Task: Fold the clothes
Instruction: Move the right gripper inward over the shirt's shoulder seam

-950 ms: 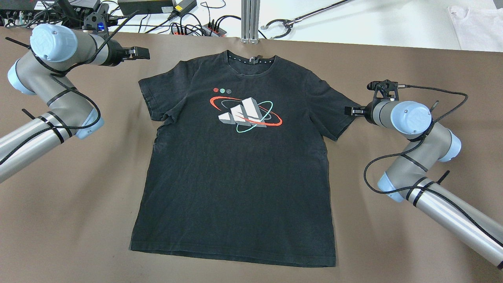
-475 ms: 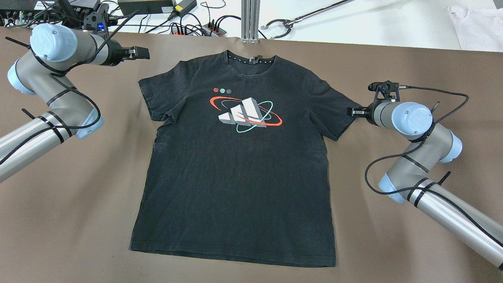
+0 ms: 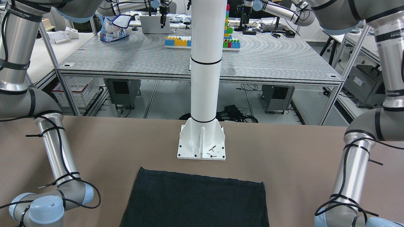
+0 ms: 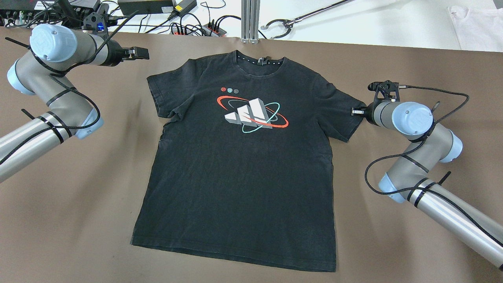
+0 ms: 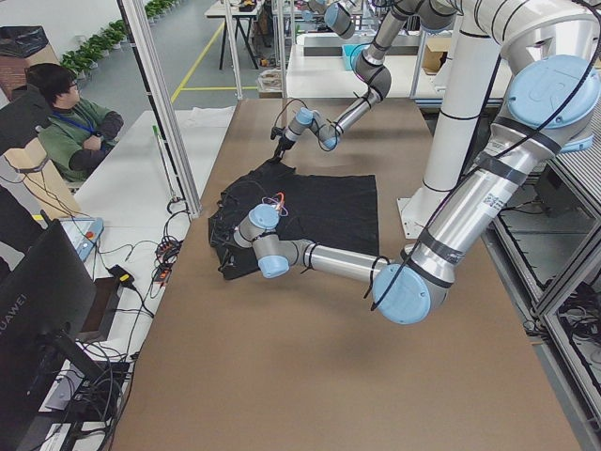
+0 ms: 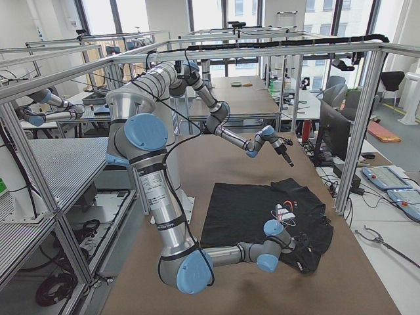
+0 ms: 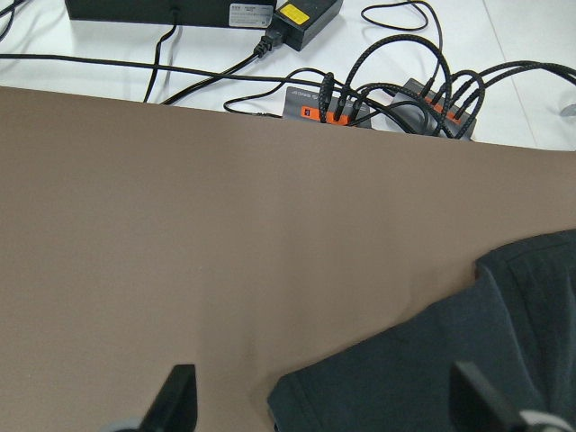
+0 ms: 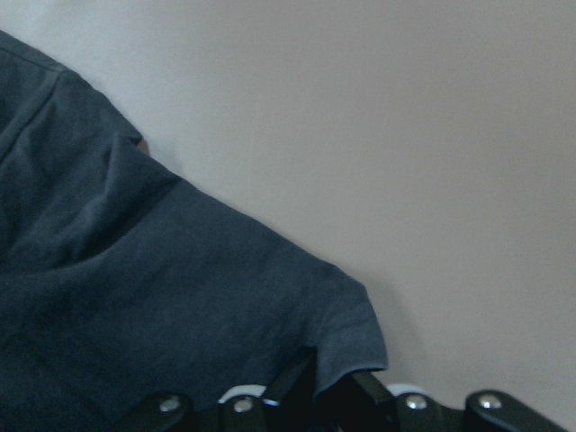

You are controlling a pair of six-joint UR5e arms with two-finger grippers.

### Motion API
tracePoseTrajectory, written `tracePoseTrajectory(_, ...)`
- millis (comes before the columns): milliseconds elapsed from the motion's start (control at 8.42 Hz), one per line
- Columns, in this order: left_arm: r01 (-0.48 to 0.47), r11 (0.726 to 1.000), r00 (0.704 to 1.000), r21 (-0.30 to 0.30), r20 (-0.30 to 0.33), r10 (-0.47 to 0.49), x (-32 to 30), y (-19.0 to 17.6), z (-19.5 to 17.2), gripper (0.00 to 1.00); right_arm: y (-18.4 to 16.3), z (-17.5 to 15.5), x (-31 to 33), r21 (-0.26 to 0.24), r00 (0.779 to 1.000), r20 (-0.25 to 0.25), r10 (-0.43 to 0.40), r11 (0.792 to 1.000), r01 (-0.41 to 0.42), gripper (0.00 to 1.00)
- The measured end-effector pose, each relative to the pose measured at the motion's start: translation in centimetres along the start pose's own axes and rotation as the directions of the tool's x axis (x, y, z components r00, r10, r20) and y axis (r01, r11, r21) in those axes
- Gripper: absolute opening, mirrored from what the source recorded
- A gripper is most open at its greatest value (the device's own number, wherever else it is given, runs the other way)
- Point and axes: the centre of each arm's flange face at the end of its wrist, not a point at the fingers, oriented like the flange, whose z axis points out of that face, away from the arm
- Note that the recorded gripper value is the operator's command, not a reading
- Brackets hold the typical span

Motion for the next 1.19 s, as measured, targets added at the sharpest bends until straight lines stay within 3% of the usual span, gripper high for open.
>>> tracePoseTrajectory(594, 0.000, 1.000, 1.000, 0.002, 0.001, 0.000, -0.1, -0.1, 0.0, 1.00, -4.3, -4.8, -5.2, 0.026, 0.992, 0.126, -0.009, 1.000, 0.005, 0.00)
tracePoseTrajectory(950, 0.001, 1.000, 1.000, 0.003, 0.003, -0.001, -0.1, 0.0, 0.0, 1.00, -6.5, -6.4, -10.7, 0.042, 0.986, 0.162, -0.028, 0.999, 0.022, 0.00)
tracePoseTrajectory(1187, 0.001, 1.000, 1.000, 0.002, 0.003, -0.001, 0.0, 0.1, 0.1, 1.00, -6.3, -5.8, -14.2, 0.055, 0.986, 0.159, -0.042, 0.998, 0.034, 0.00)
